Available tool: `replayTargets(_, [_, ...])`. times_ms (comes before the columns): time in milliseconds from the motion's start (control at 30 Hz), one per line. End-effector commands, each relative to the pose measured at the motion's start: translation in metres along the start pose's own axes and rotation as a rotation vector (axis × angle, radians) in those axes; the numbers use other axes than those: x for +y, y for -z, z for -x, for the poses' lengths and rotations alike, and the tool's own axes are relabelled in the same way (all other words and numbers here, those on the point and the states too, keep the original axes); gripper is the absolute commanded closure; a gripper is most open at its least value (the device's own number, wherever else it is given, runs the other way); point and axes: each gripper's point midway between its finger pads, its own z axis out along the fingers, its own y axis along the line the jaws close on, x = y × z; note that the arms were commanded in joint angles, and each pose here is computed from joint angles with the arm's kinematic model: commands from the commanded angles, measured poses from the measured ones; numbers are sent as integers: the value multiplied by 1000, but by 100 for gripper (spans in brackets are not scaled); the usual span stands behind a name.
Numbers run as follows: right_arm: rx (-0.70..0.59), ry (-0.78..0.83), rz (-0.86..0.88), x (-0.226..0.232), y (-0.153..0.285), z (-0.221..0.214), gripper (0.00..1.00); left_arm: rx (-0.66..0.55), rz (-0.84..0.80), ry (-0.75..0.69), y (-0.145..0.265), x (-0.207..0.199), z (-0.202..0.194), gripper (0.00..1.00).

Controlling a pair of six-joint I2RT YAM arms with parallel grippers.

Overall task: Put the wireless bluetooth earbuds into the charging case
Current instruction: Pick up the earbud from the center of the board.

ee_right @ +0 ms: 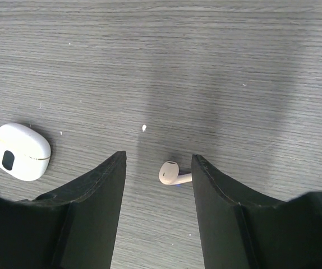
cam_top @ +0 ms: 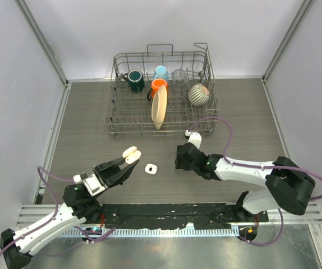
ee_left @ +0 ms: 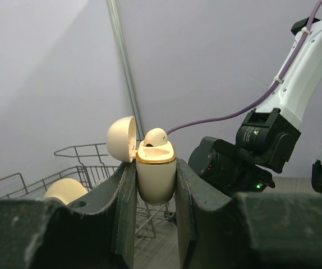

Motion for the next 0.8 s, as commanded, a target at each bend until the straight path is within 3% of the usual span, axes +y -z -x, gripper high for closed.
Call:
replayTargets(0, [-36,-24,57,9,-3,7,44,23,-3,0,11,-4,-17,100])
replayTargets(767, [62,-194,169,0,8,-28,44,2,21,-2,17,-1,-16,100])
